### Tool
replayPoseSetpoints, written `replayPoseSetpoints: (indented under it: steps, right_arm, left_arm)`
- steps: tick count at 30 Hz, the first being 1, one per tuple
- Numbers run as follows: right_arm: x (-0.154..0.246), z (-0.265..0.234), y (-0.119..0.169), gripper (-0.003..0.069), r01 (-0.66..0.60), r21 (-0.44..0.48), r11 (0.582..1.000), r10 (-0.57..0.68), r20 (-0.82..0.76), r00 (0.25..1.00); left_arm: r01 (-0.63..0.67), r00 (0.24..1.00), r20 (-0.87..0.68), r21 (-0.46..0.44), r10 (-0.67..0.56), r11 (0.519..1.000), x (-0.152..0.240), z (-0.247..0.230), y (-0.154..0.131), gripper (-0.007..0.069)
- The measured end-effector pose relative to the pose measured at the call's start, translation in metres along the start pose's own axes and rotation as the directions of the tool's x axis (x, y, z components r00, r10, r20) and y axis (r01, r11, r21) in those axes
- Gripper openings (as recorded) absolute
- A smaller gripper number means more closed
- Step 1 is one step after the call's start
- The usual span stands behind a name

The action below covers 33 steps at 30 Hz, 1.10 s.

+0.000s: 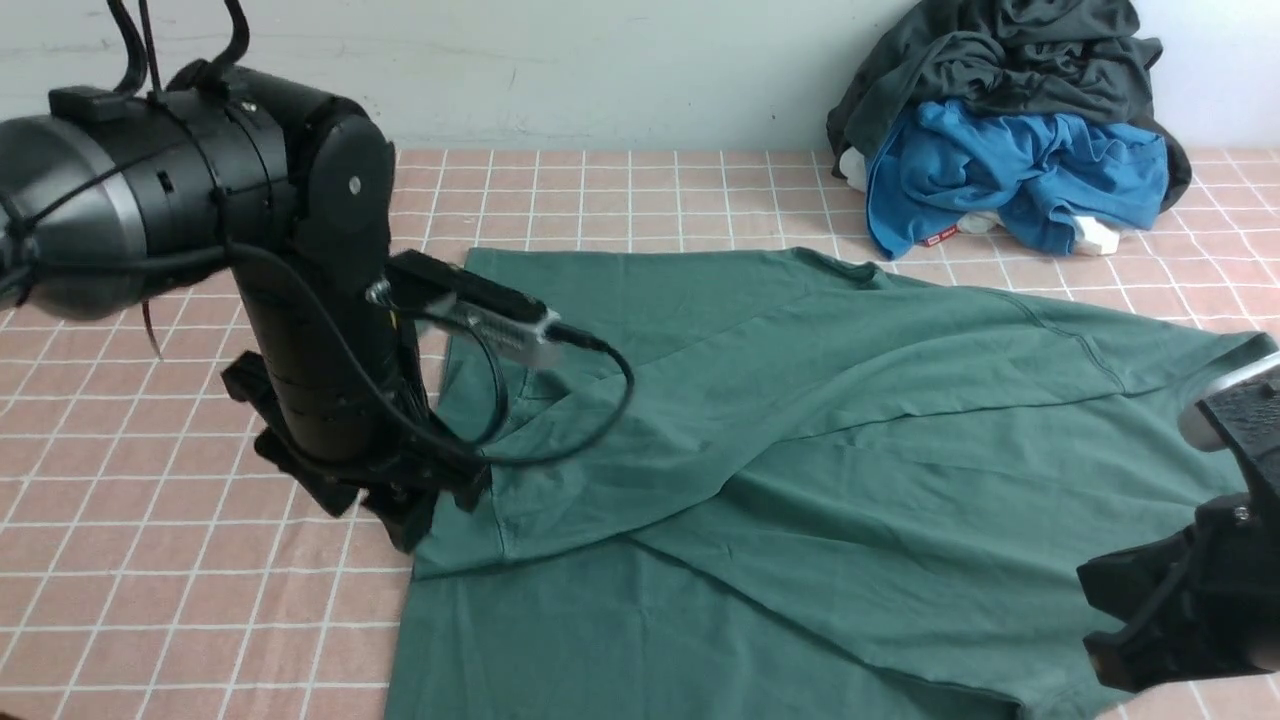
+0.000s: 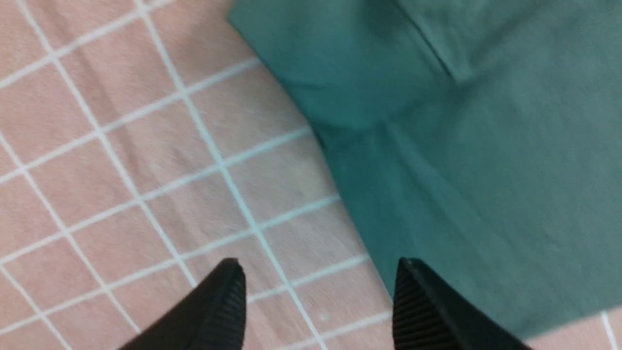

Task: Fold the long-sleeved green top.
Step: Use both arms simultaneously to clamp the lower edge of the clothing fabric

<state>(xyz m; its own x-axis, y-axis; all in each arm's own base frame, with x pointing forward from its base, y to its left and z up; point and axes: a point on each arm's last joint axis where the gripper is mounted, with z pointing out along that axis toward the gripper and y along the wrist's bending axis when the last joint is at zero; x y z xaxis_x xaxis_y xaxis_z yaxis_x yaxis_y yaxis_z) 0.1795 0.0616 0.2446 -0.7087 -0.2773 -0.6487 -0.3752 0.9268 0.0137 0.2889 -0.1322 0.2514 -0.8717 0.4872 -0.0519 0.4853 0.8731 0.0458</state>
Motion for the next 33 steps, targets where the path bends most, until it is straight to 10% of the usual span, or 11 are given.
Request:
replayPoseSetpoints:
  steps: [11,20,27,33]
  right_arm:
    - [0.001,0.000,0.003,-0.0010,-0.057,-0.033,0.998,0.057,-0.012,0.998]
    - [0.001,0.000,0.003,-0.0010,-0.063,-0.038,0.997,0.063,-0.016,0.998]
    - [0.001,0.000,0.004,-0.0010,0.002,-0.040,0.999,-0.003,-0.022,1.000]
    - [-0.011,-0.014,0.003,-0.0010,0.139,-0.049,0.989,-0.143,-0.080,0.986]
  left_arm:
    - [-0.602,0.793,-0.088,0.044,0.603,0.797,0.078,0.067,-0.063,0.0388]
    - [-0.702,0.711,-0.014,0.038,0.703,0.711,0.073,0.095,-0.067,0.0356]
    - [-0.744,0.668,0.020,0.020,0.743,0.668,0.069,0.091,-0.068,0.0080]
    - [-0.703,0.696,0.133,-0.075,0.706,0.707,0.072,0.041,-0.063,0.0008]
